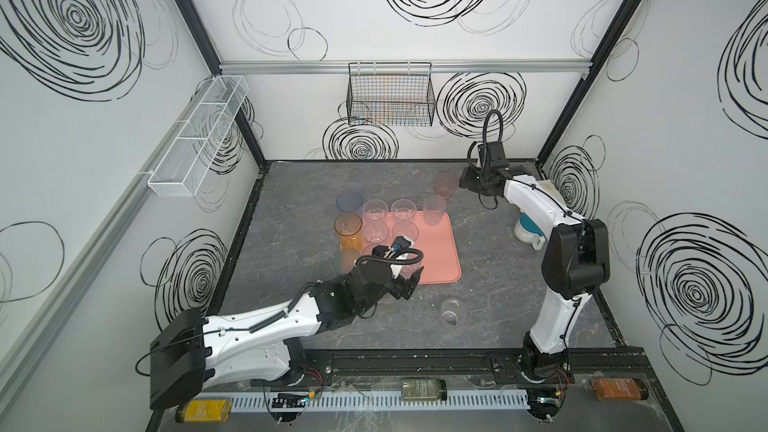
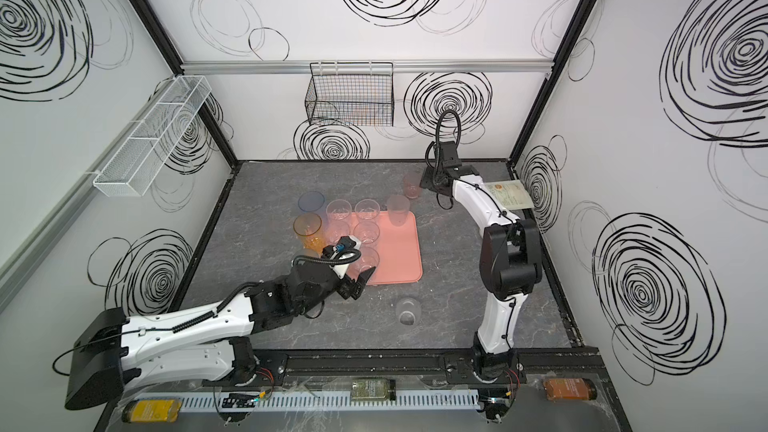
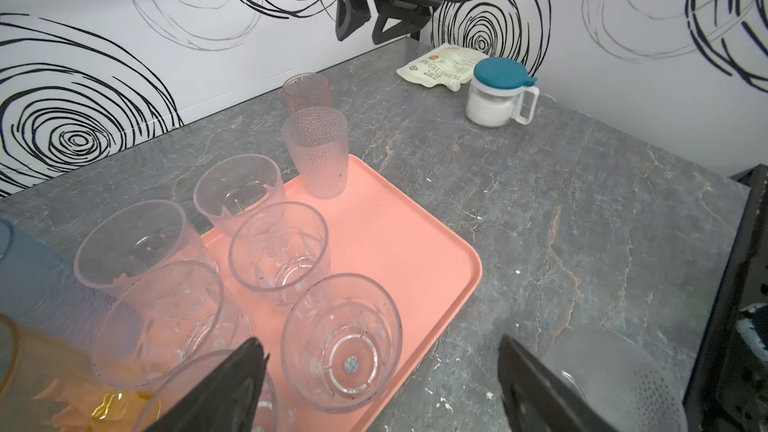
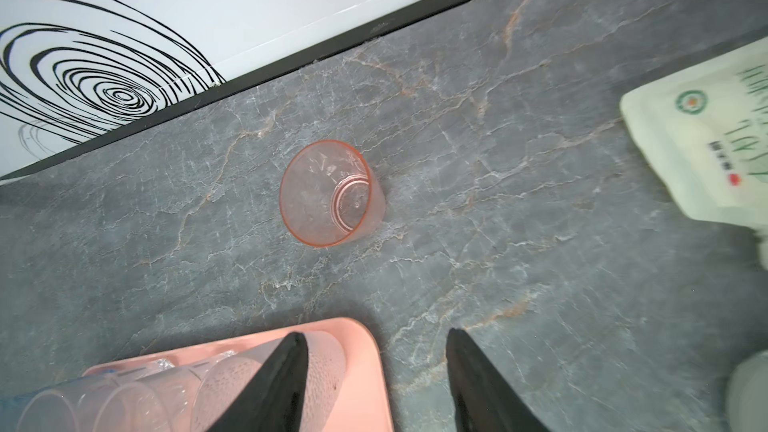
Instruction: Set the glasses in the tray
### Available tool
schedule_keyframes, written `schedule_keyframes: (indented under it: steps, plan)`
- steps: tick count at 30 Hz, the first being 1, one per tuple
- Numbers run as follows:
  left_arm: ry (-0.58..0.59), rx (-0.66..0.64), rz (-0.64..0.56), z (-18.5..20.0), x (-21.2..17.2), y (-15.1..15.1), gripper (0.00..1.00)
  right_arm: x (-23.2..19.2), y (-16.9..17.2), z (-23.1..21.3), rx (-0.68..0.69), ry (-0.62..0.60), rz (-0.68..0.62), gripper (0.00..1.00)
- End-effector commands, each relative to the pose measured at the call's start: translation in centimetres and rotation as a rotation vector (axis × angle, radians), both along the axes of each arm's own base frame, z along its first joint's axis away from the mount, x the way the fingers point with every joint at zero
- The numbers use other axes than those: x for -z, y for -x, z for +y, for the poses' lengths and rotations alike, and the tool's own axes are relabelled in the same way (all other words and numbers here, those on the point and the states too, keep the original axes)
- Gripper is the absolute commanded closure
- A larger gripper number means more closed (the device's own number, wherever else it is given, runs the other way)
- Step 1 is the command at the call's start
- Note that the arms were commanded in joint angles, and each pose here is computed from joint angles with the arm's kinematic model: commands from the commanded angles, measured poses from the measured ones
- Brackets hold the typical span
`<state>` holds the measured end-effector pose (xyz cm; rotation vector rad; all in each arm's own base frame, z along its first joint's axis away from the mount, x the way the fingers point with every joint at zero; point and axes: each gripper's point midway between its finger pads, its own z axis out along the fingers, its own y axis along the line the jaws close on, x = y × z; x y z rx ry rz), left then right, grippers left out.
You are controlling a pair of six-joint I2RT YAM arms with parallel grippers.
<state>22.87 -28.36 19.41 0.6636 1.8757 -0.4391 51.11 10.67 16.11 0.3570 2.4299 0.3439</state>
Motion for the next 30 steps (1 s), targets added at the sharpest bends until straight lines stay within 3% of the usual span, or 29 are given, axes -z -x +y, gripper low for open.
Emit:
schedule_keyframes:
  steps: [1,5,10,18,23,30]
  plan:
    - [0.019,-0.034,-0.069,0.8,-1.4,-0.5,0.08,0.5,-1.9,1.6,-0.002,-0.078,0.024,0.42]
    - [0.012,-0.049,-0.078,1.6,-1.1,-0.4,0.07,1.7,-0.4,2.1,-0.014,-0.066,0.043,0.42]
    - [0.011,-0.057,-0.069,1.7,-0.3,-0.6,0.06,2.1,4.2,0.6,-0.002,-0.043,0.050,0.42]
    - [0.015,-0.091,-0.056,2.6,-1.9,-3.2,0.06,4.0,15.8,-2.2,-0.022,0.059,0.165,0.44]
    - [-0.087,-0.145,-0.090,3.6,-2.6,-4.5,0.06,5.3,25.6,-0.6,-0.101,0.173,0.320,0.45]
    - [-0.005,-0.151,-0.047,3.6,-2.0,-4.6,0.07,3.4,32.9,1.0,-0.164,0.101,0.379,0.59]
